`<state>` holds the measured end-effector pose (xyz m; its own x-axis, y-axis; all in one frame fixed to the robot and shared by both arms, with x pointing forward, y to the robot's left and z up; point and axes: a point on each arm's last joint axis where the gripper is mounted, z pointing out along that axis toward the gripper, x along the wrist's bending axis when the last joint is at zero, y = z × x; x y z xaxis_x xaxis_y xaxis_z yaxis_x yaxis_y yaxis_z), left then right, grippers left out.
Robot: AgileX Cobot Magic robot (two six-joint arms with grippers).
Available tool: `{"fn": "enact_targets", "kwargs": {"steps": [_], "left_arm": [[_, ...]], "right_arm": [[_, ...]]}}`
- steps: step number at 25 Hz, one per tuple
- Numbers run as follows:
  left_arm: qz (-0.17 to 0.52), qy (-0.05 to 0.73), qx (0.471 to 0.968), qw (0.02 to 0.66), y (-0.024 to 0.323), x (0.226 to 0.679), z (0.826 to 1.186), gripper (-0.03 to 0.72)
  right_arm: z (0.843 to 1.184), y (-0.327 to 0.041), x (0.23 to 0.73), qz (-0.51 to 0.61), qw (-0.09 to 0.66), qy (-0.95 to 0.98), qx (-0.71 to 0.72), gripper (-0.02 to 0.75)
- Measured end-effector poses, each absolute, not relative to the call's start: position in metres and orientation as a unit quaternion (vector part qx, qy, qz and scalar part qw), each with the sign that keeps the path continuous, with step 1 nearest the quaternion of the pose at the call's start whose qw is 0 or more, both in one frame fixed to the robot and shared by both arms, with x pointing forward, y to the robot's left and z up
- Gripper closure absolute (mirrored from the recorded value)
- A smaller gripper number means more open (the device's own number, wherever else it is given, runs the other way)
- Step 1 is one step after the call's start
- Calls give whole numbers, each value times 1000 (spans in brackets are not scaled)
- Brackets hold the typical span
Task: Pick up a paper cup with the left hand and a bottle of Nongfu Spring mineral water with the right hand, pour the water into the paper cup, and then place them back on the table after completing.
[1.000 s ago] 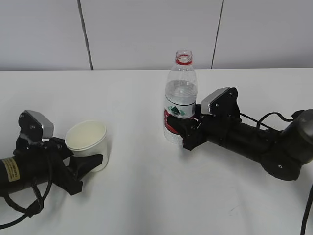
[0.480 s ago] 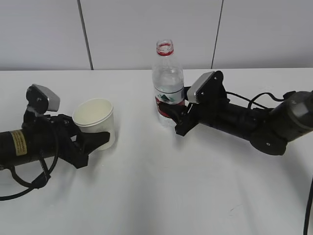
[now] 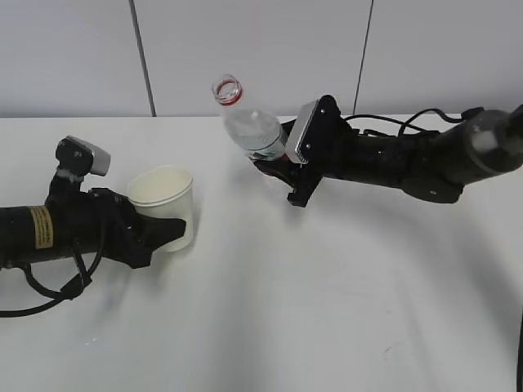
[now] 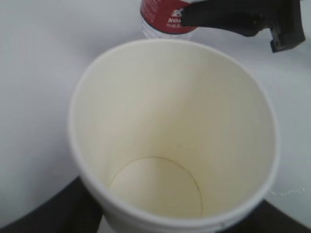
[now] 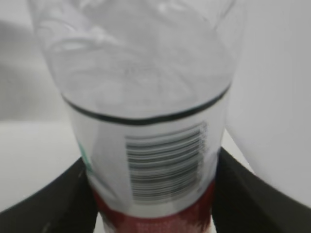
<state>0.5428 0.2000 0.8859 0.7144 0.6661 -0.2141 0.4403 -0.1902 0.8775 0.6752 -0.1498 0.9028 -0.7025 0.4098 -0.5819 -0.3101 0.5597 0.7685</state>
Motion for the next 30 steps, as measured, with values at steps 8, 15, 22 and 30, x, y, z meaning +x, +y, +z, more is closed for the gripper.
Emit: {"fn": "enact_targets", "kwargs": {"steps": [8,15,22,30], "left_arm": [[97,341,774,525,195,553,894,292],[86,296,789,531,174,554,901,292],[91,301,797,515,173,555,898,292],[103,298,795,518,172,563,903,293]], "right_arm": [[921,-147,693,404,414,814,-55,288],[935,-147,705,364,438,815,-104,288],[948,-146,712,329,458,811,-156,288],[962,-143,719,298,477,800,-208,289]]}}
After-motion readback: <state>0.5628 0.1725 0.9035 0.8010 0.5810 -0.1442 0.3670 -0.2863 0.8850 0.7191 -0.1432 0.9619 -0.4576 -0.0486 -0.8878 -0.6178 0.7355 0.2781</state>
